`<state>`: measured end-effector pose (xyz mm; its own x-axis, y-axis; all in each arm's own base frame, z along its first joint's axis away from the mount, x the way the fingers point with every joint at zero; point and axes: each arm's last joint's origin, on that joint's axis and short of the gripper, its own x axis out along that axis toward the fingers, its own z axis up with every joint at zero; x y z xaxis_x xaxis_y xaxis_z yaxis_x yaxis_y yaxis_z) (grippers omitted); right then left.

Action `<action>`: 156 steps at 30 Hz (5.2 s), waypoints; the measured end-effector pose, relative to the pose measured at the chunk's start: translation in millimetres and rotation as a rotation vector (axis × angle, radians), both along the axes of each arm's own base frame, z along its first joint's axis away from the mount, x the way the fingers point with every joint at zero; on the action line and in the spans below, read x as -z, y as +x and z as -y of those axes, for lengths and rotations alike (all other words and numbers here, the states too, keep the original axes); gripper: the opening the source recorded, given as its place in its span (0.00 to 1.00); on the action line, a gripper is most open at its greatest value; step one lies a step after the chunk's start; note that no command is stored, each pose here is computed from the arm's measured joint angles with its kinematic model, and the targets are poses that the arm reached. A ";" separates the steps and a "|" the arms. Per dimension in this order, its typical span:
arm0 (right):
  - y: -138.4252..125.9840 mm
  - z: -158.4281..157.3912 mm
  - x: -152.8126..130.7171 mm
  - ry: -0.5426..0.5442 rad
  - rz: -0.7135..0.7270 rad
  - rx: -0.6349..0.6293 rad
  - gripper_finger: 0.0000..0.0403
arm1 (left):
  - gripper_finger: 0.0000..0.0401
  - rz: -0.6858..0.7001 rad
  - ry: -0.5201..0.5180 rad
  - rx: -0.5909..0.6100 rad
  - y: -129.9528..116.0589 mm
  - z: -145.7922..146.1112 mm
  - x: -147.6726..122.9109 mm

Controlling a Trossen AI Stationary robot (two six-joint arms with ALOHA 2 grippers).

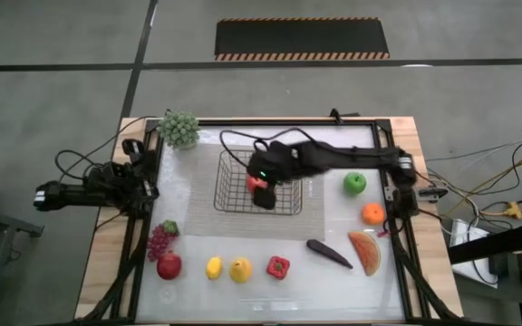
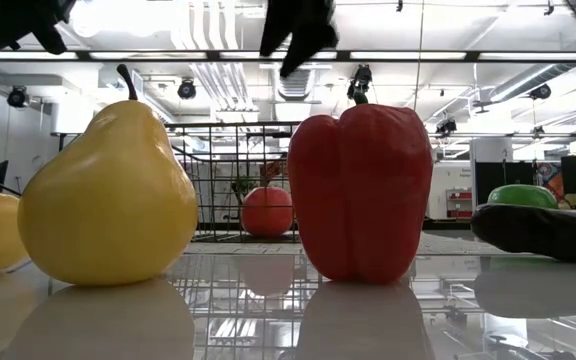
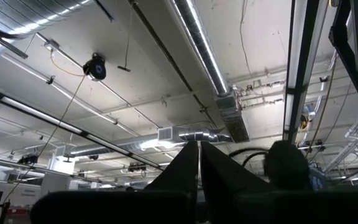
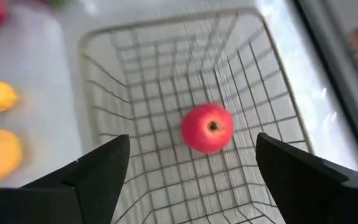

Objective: Build produce basket
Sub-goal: Put the bell pepper into the wire basket

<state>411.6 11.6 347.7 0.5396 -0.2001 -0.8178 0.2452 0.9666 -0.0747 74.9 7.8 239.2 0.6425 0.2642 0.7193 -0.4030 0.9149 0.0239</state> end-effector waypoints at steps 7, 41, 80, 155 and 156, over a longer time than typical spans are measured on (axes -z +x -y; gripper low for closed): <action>-43.4 -56.4 7.2 -0.053 0.137 -0.104 0.81 | 0.00 -0.021 -0.022 0.074 5.6 1.0 2.0; -185.8 -58.1 118.5 -0.075 0.913 -0.364 0.81 | 0.00 -0.218 -0.125 0.503 76.8 15.3 -36.6; -111.2 -223.8 139.3 -0.015 0.185 -0.220 0.87 | 0.00 -0.275 -0.130 0.503 109.8 18.3 -49.3; -34.5 -91.9 19.8 0.042 0.251 -0.026 0.59 | 0.00 -0.279 0.016 0.382 94.3 16.7 -41.4; -32.4 -83.1 17.7 0.043 0.255 0.001 0.59 | 0.00 -0.275 0.016 0.382 93.5 16.7 -41.7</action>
<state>379.2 94.7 329.9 0.7290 -0.1691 -0.6633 0.2521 0.9672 0.0305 168.4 -8.9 280.9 0.8591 -0.0382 0.5104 -0.0138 0.9951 0.0978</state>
